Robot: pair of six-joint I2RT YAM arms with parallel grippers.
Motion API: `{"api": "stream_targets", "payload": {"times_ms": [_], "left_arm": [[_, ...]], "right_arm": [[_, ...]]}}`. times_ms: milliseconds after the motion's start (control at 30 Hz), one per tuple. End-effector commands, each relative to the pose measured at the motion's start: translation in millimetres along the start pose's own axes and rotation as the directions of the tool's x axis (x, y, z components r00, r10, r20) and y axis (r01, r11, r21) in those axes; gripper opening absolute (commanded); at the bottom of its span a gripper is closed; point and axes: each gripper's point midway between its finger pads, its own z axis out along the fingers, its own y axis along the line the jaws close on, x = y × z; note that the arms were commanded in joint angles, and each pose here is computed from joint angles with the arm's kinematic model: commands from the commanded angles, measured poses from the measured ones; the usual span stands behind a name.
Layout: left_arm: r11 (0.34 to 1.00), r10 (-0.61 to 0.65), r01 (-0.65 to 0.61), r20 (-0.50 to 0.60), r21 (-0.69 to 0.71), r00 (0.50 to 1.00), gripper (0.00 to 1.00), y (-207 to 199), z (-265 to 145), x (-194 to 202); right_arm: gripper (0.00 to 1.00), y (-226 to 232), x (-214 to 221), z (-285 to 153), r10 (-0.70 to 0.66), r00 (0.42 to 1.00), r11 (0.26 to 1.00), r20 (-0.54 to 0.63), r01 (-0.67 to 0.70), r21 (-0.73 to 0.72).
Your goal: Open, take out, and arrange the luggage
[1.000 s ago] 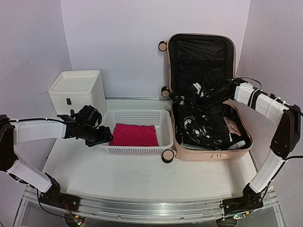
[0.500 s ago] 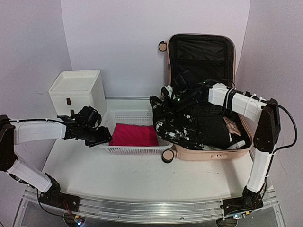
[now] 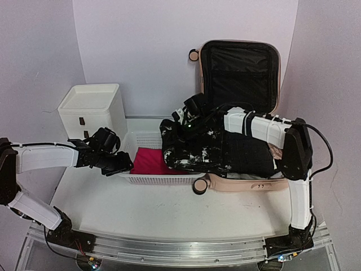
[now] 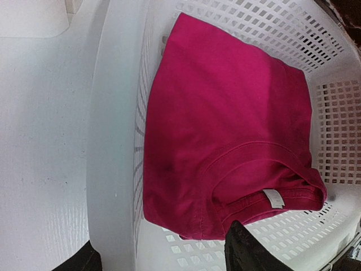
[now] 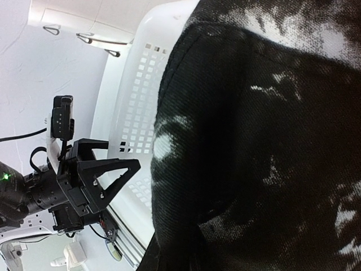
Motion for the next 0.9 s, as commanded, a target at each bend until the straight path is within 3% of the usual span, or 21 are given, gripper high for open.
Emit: {"api": "stream_targets", "payload": {"times_ms": [0,400,867], "left_arm": [[0.991,0.005,-0.010,0.038,0.136,0.999,0.63,-31.3,-11.4,-10.9],[0.990,-0.004,-0.002,0.043,0.143,0.999,0.61,-32.9,-12.2,-11.7],[0.990,-0.007,-0.001,0.054,0.143,0.999,0.62,-32.2,-14.7,-12.6]], "right_arm": [[0.00,70.3,-22.0,5.3,-0.111,0.990,0.967,0.093,0.129,-0.219],[0.00,89.2,-18.7,58.9,-0.139,0.986,0.931,0.089,0.161,-0.327],[0.00,67.6,-7.2,102.7,-0.044,0.996,0.959,0.076,0.064,-0.277]]}}
